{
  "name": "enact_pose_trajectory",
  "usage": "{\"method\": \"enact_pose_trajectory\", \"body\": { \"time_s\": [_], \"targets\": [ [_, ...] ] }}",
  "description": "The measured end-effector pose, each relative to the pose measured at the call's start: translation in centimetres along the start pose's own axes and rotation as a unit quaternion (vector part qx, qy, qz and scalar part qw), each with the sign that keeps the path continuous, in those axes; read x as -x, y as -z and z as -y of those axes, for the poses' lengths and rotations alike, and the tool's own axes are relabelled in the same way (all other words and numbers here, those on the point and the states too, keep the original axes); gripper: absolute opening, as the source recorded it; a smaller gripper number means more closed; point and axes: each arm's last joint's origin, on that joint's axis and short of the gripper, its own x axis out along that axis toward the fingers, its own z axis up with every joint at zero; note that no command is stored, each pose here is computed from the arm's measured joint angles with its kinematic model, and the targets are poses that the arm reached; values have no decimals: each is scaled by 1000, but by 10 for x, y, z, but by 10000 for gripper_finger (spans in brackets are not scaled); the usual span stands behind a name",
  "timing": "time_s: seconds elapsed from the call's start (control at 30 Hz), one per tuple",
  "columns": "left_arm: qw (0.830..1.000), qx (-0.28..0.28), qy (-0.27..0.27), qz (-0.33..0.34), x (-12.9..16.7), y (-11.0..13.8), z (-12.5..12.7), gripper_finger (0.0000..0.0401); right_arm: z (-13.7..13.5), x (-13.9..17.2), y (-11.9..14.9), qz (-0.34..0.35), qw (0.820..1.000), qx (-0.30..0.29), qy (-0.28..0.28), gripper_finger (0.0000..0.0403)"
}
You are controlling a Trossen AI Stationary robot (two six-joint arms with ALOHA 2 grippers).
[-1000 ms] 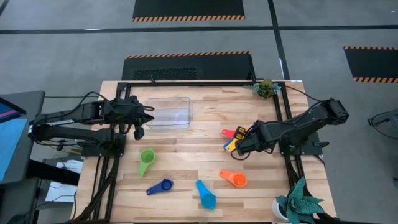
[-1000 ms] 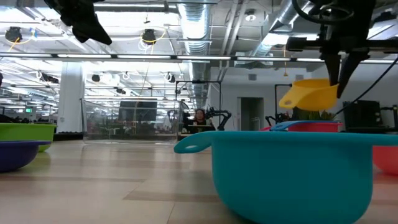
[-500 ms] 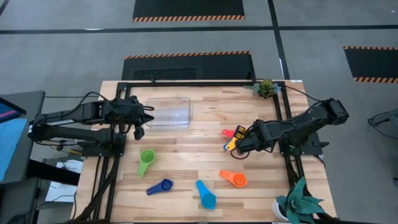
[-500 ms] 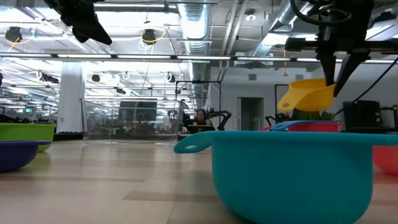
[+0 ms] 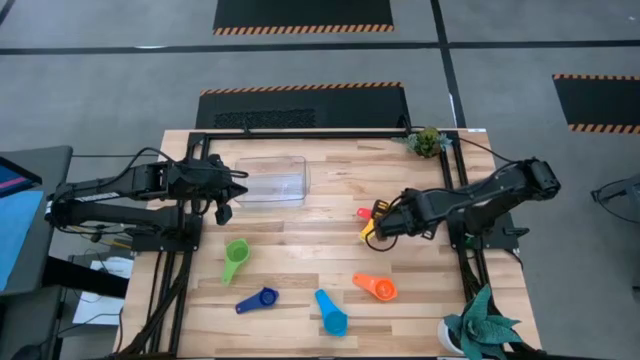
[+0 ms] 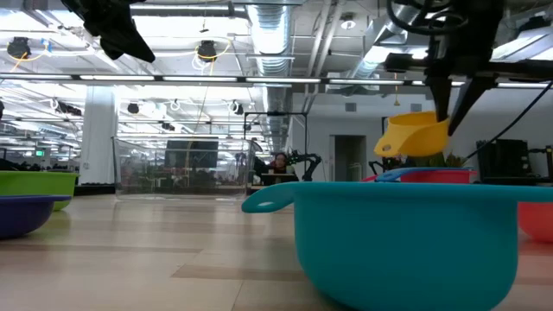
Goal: Nest measuring cups in basket
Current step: Stack the yellow measuring cup on top of the blue measuring cup, then move the green measuring cup to the center of the table
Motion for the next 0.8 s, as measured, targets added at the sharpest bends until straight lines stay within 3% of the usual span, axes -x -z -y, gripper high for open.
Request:
{"method": "enact_pose_trajectory", "body": {
  "time_s": [0.6, 0.7, 0.8],
  "targets": [
    [1000, -2, 1, -13, 0, 2, 0, 0, -2, -1, -1, -43, 999, 9, 18, 175],
    [1000, -2, 0, -17, 0, 3, 0, 0, -8, 0, 7, -65, 995, 74, -28, 181],
    [1000, -3, -1, -23, 0, 4, -1, 0, -18, 6, 20, -92, 977, 159, -107, 180]
  ]
}}
